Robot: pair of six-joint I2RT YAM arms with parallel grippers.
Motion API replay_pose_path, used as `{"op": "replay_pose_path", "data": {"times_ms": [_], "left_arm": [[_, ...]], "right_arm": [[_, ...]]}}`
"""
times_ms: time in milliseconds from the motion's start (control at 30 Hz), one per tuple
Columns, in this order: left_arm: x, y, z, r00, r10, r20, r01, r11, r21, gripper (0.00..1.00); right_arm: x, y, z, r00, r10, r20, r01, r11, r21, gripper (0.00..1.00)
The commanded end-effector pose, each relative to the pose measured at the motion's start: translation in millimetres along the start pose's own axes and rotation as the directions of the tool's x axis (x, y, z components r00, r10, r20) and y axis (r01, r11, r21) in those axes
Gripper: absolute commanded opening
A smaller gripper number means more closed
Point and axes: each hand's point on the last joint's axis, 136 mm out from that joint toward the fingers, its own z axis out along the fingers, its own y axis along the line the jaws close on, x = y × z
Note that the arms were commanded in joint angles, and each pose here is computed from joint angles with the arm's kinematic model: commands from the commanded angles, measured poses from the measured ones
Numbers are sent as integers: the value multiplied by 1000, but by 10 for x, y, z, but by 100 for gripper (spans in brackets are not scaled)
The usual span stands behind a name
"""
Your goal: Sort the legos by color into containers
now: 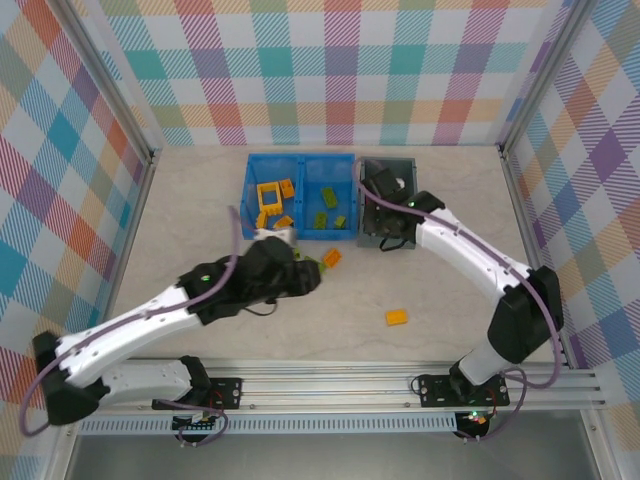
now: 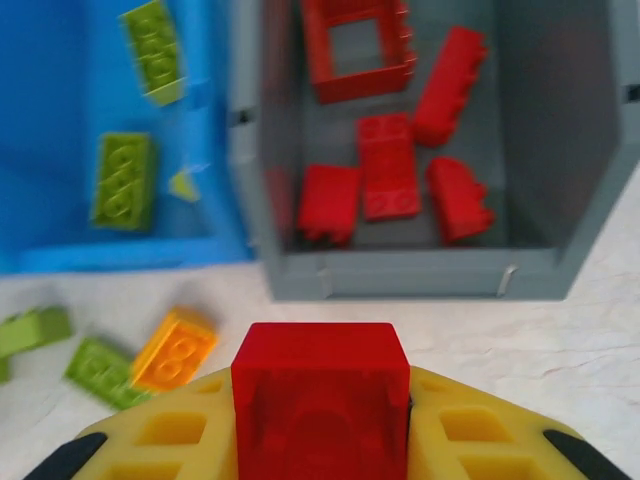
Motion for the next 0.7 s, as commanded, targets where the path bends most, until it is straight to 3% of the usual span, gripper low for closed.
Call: {"op": "replay_pose_path", "data": {"times_ms": [0, 267, 667], "left_arm": [[-257, -473, 103, 989, 66, 130, -75, 995, 65, 44], [-484, -978, 565, 973, 170, 158, -184, 980, 77, 45], [-657, -1062, 857, 974, 154, 168, -177, 976, 127, 46]], "right_arm": [[-283, -82, 183, 1000, 18, -14, -17, 999, 36, 33], [-879, -335, 841, 992, 121, -30, -113, 976, 185, 33], [-1165, -524, 1509, 984, 160, -83, -132, 951, 281, 36]]}}
